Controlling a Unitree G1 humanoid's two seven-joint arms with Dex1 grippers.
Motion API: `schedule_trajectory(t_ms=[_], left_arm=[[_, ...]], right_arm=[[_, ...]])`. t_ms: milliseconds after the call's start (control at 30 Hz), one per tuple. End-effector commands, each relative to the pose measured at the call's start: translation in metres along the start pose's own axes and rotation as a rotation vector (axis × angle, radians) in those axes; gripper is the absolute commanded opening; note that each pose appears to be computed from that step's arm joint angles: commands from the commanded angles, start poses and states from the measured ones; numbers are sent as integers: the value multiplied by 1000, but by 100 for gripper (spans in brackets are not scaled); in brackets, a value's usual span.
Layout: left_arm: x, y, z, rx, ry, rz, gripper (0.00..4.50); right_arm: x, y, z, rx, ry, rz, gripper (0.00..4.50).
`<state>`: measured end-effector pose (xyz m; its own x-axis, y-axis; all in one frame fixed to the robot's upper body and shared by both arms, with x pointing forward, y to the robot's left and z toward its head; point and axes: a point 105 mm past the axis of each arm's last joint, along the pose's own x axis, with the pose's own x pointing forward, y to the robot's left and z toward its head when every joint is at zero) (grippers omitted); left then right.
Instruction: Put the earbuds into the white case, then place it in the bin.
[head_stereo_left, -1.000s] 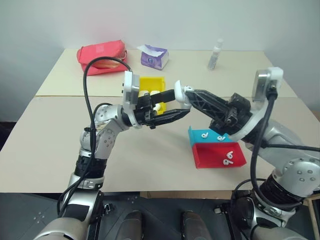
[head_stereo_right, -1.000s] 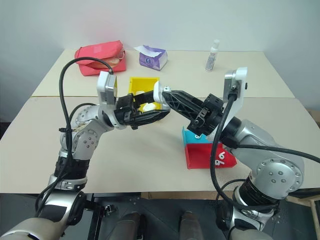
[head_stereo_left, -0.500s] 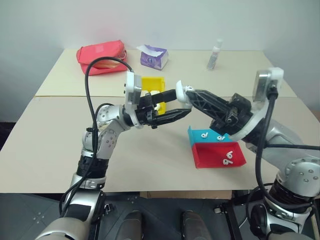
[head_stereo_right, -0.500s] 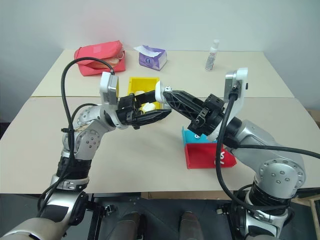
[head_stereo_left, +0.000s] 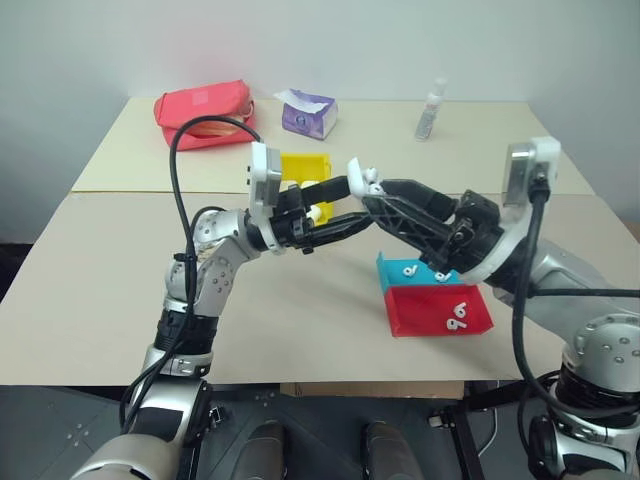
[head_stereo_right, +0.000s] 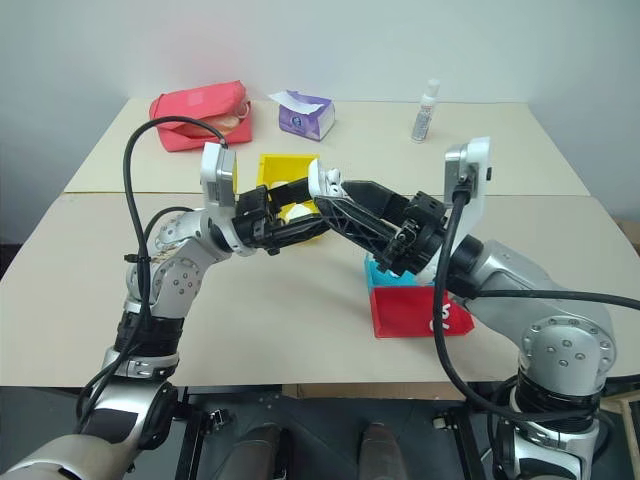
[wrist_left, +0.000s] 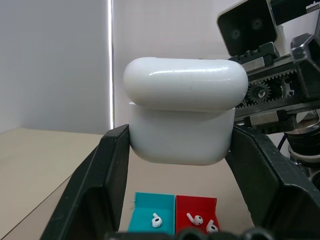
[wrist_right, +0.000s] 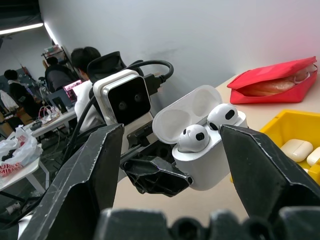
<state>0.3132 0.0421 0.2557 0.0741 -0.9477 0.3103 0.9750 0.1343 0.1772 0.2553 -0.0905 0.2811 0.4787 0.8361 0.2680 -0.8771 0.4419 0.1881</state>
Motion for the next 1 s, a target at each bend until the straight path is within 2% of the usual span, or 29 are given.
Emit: schedule_trajectory(t_ms=[33,233,267,367,567,633,833,1000], left_arm=[[6,-3,21,80,-53,-34,277],[3,-4,15,58,-29,-64,277],[3,-4,13,54,-22,-71,277],[3,-6,7,38,1,-114,277],[8,-6,-3,36,36,-158,277],[9,-6,-7,33,48,-166,277],[20,-7,-18,33,82,-186,277],[24,-6,-18,39,67,-176,277]], right_arm=[[-1,8,0,0,3,34,369],[-8,7,6,-48,7,16,369],[-10,5,9,-58,8,8,353],[-18,0,19,-132,64,-10,281],[-20,-2,35,-262,200,-3,57],[-17,-2,36,-300,255,1,6],[30,1,44,-390,436,35,6],[46,2,32,-431,626,71,6]])
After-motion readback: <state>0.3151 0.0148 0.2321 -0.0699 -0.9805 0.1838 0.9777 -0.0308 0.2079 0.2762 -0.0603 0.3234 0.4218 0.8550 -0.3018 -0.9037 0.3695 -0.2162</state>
